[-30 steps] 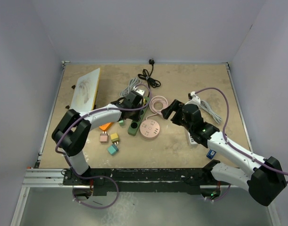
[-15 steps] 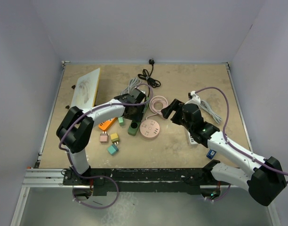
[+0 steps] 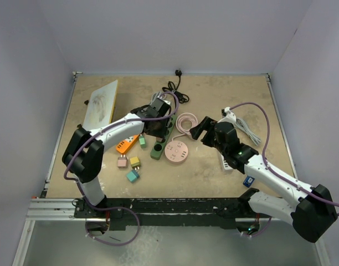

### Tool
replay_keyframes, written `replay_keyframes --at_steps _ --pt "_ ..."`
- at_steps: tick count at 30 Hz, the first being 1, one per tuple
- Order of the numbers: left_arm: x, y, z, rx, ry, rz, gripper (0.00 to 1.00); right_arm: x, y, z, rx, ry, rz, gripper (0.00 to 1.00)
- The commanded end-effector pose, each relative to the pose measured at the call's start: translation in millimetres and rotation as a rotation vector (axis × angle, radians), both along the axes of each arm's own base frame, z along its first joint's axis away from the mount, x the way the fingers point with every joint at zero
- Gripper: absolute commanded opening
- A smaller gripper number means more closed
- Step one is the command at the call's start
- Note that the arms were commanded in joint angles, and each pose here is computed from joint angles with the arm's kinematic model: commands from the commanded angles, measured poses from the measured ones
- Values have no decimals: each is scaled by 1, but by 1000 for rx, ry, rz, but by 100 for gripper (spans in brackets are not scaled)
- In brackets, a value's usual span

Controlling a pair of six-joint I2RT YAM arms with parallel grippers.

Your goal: Insert the plug

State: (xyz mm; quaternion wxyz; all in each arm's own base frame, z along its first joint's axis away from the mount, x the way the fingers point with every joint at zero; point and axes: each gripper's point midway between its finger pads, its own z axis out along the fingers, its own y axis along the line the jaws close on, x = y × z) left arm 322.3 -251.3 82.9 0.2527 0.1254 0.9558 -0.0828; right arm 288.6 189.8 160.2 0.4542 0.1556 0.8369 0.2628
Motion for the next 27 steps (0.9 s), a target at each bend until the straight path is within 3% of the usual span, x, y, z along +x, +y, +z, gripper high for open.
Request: replay_keyframes --at_steps 1,4,14,20,27 --pt "3 1 10 8 -1 -18 41 8 -3 21 22 -51 -30 83" --pt "0 5 5 32 20 -29 37 7 -2 21 25 -48 -28 83" --pt "-8 8 -15 71 73 -74 0 6 -3 23 44 -50 -36 83" --pt "-26 37 -68 232 186 -62 0 4 -6 25 49 -55 -48 82" --pt "-61 53 -127 295 298 -46 0 4 -8 24 50 -56 -55 82"
